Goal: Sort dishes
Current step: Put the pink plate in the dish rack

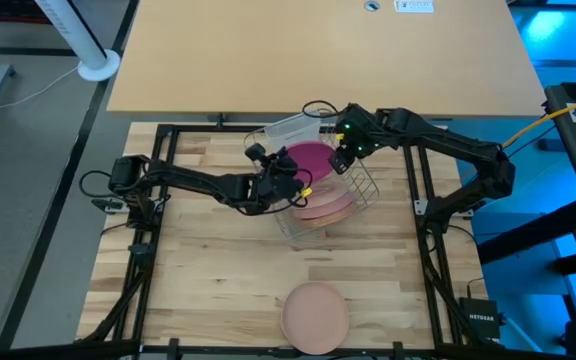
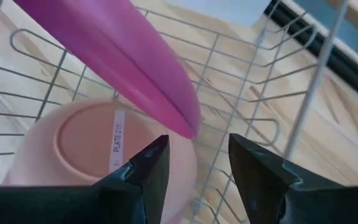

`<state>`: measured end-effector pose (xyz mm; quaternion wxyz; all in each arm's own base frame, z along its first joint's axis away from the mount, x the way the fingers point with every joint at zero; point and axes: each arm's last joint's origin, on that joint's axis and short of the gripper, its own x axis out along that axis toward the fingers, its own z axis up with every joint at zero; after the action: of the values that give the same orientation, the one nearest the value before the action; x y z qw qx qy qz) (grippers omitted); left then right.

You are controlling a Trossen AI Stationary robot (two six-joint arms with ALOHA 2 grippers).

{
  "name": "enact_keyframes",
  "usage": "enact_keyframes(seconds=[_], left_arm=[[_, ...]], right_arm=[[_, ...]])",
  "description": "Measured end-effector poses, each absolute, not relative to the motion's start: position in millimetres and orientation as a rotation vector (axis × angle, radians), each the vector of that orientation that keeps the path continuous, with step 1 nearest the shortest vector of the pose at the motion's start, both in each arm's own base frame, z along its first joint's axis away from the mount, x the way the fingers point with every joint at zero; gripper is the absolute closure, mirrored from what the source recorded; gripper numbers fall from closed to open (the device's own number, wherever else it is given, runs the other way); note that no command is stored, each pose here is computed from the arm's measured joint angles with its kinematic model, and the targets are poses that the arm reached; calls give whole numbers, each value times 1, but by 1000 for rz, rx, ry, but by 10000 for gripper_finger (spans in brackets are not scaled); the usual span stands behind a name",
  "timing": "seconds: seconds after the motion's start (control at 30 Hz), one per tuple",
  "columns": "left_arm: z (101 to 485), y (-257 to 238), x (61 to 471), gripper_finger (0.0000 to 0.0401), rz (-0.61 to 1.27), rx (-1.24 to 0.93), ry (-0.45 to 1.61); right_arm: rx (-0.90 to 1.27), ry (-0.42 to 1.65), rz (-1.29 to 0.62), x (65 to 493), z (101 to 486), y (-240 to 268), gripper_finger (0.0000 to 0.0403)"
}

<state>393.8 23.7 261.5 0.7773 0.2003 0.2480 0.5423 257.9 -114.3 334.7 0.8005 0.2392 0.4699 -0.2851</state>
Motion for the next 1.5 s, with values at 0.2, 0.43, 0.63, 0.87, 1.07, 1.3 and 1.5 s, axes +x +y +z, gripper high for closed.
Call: enact_keyframes(seconds=[0.2,0.43,0.63,0.87,1.07,1.3,1.5], left_arm=[[261,22,394,401,1166,435,537],[262,20,395,401,1121,416,531],[262,11,395,401,1098,431,532],[262,-3,396,397,1029,427,523],[262,-14,396,389,984,444,527],[261,-27,395,381,946,415,503],[259,-30,396,356,918,334,471]], right_arm=[[520,1057,-639,258,315,-115,233],[486,1036,-682,260,309,-118,233],[468,1033,-704,261,307,-119,233],[491,1066,-671,268,298,-120,233],[529,1109,-605,270,294,-114,233],[617,1243,-516,260,291,-106,233],[666,1340,-485,252,289,-101,233]])
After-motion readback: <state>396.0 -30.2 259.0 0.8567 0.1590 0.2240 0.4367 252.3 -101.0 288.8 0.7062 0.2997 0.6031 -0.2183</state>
